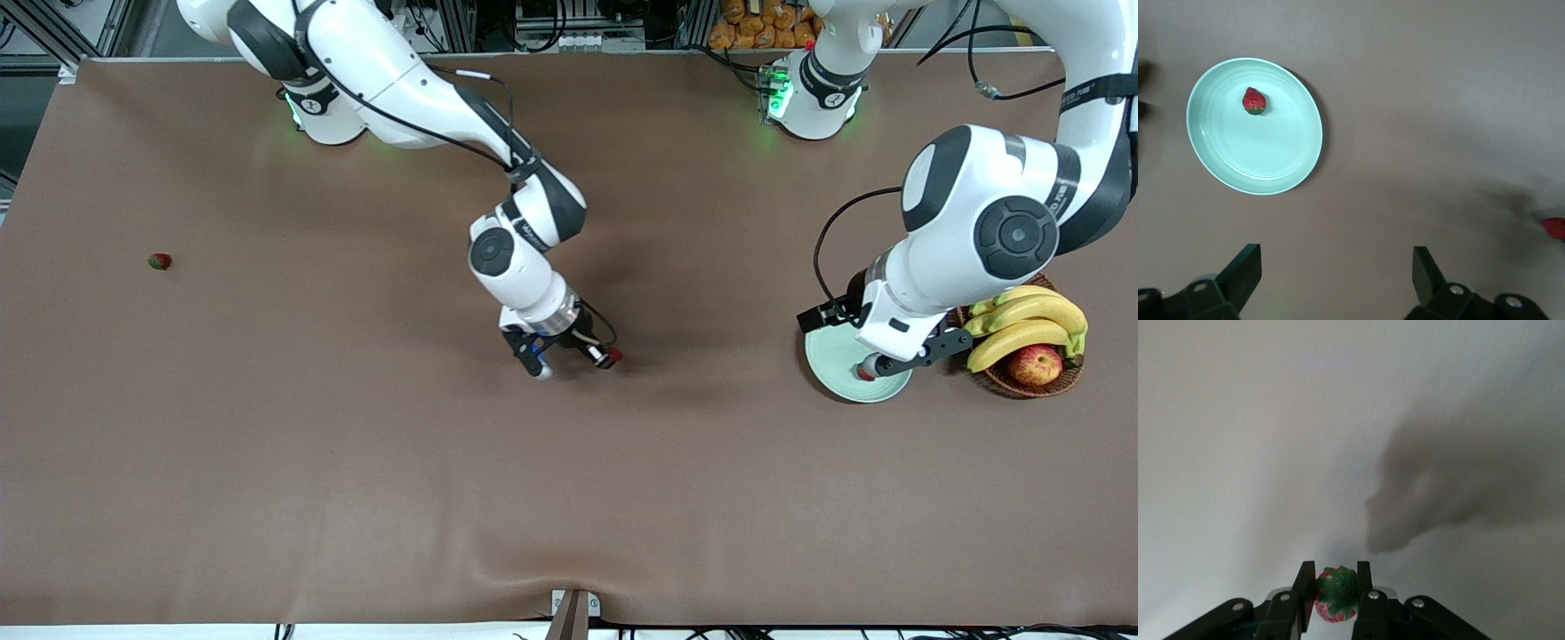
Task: Collect all strawberries into plate
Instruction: 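Set the second strawberry mid-table with the right gripper while the left gripper approaches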
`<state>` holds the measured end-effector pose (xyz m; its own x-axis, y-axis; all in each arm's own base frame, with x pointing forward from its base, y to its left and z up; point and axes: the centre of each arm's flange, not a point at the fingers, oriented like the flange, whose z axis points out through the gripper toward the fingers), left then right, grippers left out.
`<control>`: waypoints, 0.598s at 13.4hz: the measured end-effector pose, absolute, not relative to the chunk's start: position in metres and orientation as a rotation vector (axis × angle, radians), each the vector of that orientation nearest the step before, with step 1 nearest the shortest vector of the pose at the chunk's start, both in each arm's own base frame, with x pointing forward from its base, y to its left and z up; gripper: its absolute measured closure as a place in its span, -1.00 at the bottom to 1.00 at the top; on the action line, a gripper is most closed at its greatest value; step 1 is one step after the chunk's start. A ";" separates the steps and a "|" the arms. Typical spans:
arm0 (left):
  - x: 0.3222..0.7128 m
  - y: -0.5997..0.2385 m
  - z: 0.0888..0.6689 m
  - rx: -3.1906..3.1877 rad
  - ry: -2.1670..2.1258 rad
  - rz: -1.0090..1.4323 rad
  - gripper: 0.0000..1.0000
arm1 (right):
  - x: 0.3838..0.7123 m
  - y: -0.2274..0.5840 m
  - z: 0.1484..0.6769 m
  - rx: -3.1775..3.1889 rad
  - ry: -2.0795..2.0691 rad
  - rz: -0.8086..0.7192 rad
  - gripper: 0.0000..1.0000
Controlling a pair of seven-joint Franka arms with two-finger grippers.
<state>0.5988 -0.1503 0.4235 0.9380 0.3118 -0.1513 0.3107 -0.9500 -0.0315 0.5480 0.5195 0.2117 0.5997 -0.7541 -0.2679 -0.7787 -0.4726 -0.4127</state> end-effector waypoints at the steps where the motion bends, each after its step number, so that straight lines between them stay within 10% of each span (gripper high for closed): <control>1: 0.601 -0.152 0.420 -3.089 -0.491 0.250 -1.00 | 0.545 0.529 0.214 -2.307 1.219 0.062 0.41; 4: 0.600 -0.174 0.408 -3.088 -0.482 0.281 -1.00 | 0.526 0.557 0.213 -2.258 1.219 0.058 0.41; 8: 0.601 -0.204 0.402 -3.086 -0.518 0.291 -1.00 | 0.520 0.567 0.213 -2.245 1.225 0.060 -0.41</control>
